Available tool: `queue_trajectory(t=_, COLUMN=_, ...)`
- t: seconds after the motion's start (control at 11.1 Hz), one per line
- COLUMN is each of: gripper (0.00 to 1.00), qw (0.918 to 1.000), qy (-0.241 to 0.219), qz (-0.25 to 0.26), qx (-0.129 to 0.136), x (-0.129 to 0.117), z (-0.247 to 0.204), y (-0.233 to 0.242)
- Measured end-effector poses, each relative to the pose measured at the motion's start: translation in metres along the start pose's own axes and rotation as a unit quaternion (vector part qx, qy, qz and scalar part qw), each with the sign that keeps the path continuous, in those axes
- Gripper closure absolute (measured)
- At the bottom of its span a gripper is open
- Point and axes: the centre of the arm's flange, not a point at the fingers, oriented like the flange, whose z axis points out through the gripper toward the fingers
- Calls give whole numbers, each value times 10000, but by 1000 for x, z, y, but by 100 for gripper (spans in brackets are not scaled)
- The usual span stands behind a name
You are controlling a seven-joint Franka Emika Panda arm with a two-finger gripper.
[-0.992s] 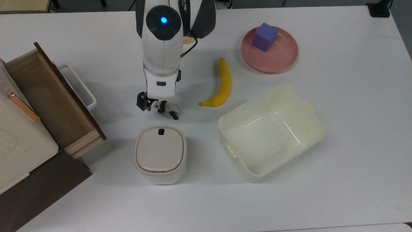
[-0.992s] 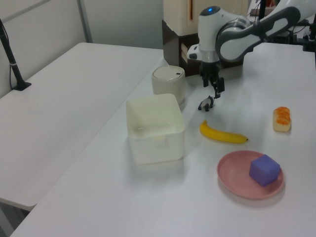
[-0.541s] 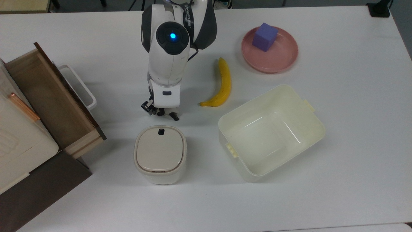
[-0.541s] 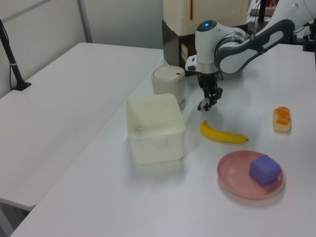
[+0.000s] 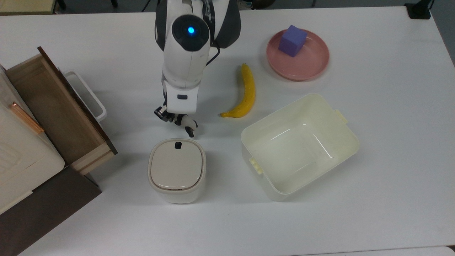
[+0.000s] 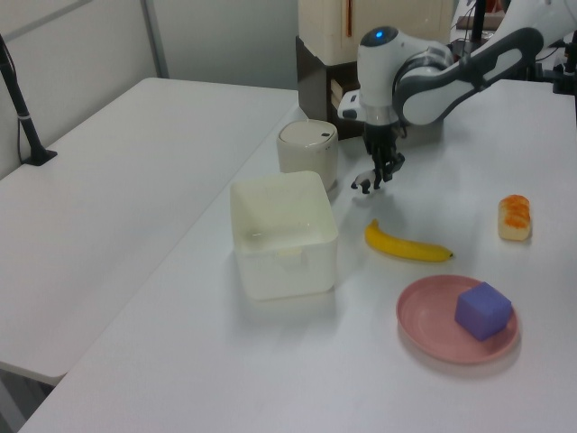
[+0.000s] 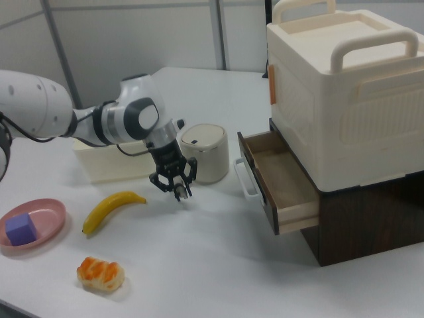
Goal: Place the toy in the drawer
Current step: 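Carry the panda toy over the open wooden drawer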
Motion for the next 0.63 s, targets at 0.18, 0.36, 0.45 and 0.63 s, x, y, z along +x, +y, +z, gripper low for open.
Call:
queue_trajectory(t=0.18, gripper=67, qw=9992, qy=-39, qz=402, qx=-43, x=-13, z=-40, y=2)
queue_trajectory(t=0.36, gripper=67, qw=9978, qy=-101, qz=654, qx=-58, x=-33, z=-78, y=4)
queue_trajectory(t=0.45, gripper=67, qw=9968, qy=-92, qz=794, qx=-91, x=-46, z=-94, y=8)
queue_trajectory(t=0.63, gripper=67, qw=9929, qy=-13, qz=1168, qx=-220, x=-83, z=-124, y=31)
